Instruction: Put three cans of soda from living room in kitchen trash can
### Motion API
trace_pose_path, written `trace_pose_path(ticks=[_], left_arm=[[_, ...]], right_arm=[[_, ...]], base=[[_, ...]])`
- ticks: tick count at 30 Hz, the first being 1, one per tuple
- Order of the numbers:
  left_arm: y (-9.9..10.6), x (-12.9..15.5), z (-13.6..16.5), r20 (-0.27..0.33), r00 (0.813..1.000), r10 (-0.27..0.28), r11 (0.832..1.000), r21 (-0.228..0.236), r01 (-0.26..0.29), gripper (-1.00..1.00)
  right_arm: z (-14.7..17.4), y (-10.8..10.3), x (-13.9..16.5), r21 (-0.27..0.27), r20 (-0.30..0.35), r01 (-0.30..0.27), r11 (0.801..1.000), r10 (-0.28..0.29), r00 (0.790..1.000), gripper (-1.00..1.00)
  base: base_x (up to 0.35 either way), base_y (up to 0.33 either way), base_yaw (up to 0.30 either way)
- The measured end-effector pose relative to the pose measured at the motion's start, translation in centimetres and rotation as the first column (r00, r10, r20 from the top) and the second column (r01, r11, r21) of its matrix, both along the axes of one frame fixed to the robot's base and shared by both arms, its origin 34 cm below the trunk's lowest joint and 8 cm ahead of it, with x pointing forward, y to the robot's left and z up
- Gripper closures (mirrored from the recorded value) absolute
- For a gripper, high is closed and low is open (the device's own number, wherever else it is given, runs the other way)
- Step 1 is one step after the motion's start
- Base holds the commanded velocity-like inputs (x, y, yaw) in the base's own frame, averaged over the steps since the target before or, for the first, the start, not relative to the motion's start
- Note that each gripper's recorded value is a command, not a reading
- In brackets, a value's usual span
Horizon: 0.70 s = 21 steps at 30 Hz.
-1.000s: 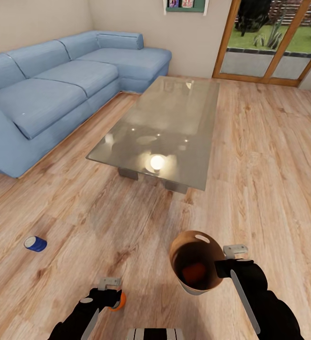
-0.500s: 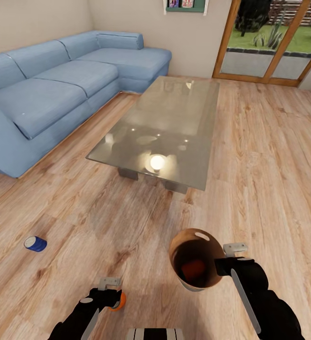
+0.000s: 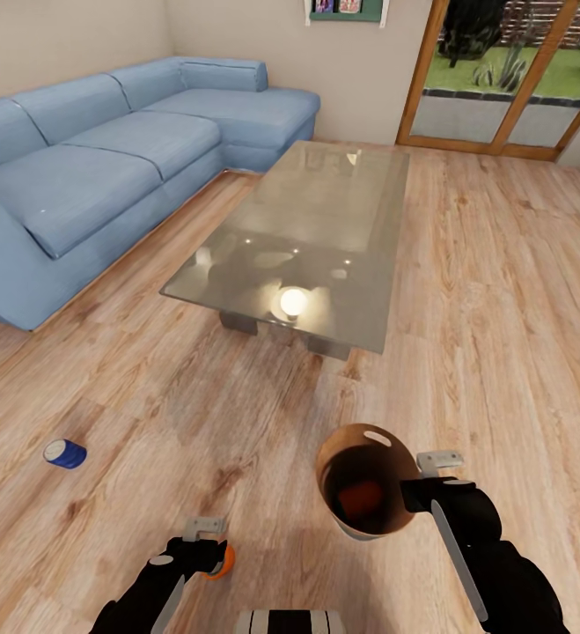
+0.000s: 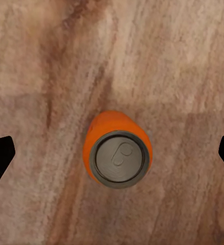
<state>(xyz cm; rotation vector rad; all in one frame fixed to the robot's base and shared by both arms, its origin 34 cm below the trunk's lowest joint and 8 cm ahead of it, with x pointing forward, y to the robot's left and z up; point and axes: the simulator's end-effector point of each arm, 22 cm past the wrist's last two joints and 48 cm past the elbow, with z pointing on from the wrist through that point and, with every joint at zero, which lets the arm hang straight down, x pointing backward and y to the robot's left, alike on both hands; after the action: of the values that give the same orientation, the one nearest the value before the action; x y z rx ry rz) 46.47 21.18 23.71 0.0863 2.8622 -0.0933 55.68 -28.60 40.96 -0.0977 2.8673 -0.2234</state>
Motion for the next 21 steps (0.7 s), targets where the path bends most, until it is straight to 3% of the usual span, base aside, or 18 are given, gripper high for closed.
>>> trace_pose_path(ticks=[21], left_arm=[[0.0,-0.18,-0.86,-0.001,1.0,0.0,1.0,0.0,0.0,-1.0]], right_arm=[[-0.06,0.24,0.5,0.004,0.026,0.0,1.0,-0.001,1.0,1.0]], base=[[0.0,0.0,0.0]])
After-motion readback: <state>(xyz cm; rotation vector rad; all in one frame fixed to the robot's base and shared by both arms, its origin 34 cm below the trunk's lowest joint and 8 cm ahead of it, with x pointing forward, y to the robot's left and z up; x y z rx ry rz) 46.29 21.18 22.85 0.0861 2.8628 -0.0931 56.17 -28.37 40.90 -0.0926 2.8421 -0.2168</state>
